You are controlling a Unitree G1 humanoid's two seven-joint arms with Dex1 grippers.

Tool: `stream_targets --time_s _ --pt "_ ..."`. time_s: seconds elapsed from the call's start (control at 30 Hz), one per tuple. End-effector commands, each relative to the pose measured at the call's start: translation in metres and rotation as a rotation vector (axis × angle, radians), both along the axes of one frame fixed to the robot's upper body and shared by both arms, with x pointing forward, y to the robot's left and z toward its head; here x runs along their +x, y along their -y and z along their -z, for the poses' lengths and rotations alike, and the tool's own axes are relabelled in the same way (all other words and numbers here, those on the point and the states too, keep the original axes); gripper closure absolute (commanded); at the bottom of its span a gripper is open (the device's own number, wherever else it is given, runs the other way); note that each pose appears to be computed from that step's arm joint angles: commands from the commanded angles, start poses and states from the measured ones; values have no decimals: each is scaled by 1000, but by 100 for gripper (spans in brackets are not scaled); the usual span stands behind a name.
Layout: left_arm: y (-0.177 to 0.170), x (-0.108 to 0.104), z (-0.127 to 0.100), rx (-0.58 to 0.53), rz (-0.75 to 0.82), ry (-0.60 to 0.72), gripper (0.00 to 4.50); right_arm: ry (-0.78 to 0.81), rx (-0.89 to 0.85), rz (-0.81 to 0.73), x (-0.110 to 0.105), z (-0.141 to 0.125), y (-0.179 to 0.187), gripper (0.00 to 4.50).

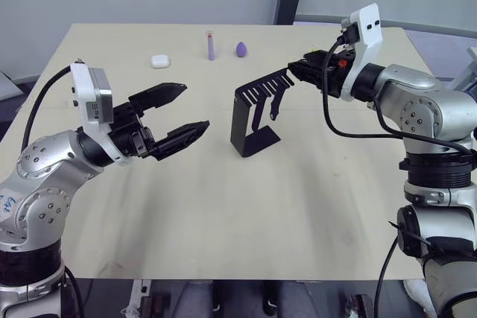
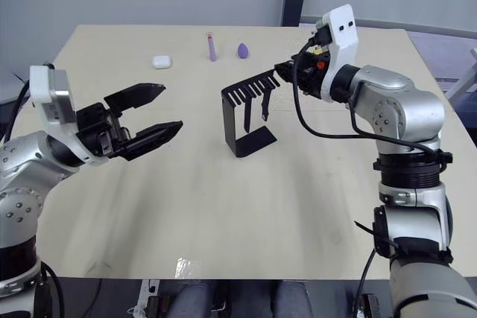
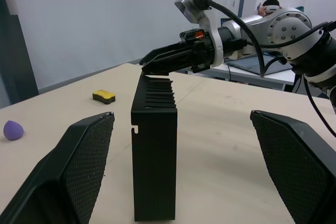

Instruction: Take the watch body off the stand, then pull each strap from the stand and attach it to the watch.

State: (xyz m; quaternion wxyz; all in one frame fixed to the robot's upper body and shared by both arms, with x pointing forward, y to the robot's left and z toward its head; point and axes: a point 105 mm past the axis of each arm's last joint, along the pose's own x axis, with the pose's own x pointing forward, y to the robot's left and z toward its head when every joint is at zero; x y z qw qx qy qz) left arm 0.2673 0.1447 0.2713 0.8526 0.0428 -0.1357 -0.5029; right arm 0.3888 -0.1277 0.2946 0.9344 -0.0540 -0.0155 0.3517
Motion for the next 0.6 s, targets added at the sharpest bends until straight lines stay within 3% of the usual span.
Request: stream_targets --time_s 0.03,0.37,0.6 --pt "1 -7 -8 18 -1 52 0 50 6 -46 -9 -11 -5 290" --pt "0 -6 -7 19 2 51 0 150 56 -52 -15 -33 3 290" --pt "7 -15 -3 60 98 35 0 213 188 -72 -42 -56 28 290"
